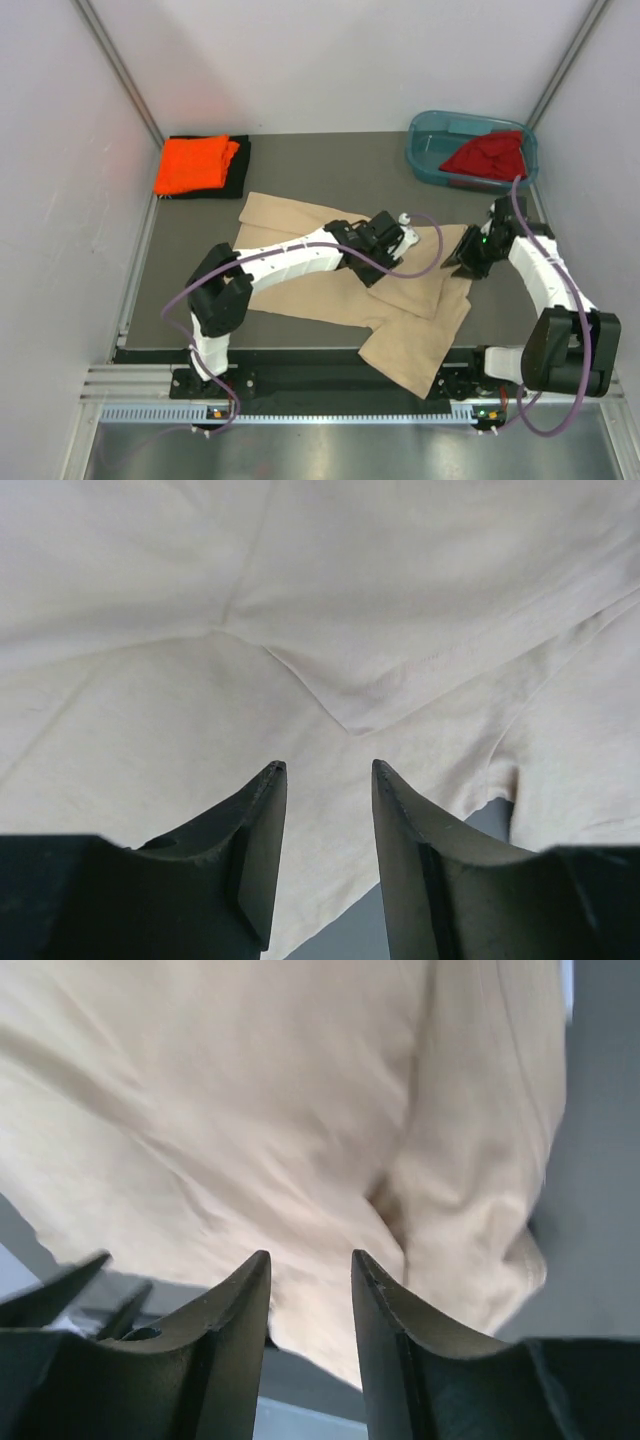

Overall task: Fold and stack the t-shirts
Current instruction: Fold the tshirt

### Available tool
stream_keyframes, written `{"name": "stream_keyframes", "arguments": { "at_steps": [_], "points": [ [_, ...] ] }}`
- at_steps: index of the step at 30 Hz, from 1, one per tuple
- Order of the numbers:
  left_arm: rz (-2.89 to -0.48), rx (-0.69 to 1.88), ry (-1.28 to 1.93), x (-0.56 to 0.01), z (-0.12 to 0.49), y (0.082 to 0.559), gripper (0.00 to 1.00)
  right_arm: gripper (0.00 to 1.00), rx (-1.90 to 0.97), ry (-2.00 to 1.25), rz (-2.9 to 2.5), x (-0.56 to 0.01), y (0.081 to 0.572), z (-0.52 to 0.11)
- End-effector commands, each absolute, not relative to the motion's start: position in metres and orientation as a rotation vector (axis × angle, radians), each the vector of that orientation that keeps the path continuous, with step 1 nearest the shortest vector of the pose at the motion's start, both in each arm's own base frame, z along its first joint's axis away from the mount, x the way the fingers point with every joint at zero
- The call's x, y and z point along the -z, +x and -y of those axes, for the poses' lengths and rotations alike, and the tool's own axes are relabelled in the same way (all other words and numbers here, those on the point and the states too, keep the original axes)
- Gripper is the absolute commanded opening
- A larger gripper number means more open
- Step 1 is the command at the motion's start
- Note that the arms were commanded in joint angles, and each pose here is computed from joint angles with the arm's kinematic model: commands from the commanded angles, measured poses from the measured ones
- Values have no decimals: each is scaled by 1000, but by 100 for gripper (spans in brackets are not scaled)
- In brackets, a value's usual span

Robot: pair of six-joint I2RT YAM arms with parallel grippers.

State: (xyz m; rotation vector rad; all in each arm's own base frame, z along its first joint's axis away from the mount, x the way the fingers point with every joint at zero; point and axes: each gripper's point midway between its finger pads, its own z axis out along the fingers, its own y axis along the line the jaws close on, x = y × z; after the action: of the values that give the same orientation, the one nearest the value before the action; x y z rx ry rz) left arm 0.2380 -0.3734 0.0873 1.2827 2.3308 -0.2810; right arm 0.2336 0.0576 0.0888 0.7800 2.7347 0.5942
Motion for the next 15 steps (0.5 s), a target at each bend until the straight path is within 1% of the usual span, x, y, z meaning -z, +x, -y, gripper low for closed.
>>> {"name": "stream_keyframes", "arguments": {
  "at_steps": [1,2,3,6,9,11,12,14,15],
  "points": [
    [-2224,444,1185,-154,381,258,45,39,-488,704,-2606,-118,291,-39],
    [-2233,487,1127,-164,381,263,45,40,-480,694,-2596,-120,300,-37],
    [-2272,496,1025,-168,369,281,43,40,-447,705,-2590,-120,317,-32],
    [-2350,500,868,-170,344,310,41,40,-384,724,-2559,-123,348,-20],
    [-2433,479,592,-167,294,360,40,40,-333,762,-2565,-103,378,-13],
    [-2468,473,451,-163,275,379,40,39,-297,780,-2566,-94,391,-9],
    [-2492,468,366,-161,255,392,40,39,-287,803,-2574,-87,399,-7],
    [-2528,478,241,-154,238,407,40,37,-258,831,-2579,-79,405,-4],
    [-2542,474,164,-151,220,419,39,36,-242,858,-2581,-73,410,-1]
  ]
}}
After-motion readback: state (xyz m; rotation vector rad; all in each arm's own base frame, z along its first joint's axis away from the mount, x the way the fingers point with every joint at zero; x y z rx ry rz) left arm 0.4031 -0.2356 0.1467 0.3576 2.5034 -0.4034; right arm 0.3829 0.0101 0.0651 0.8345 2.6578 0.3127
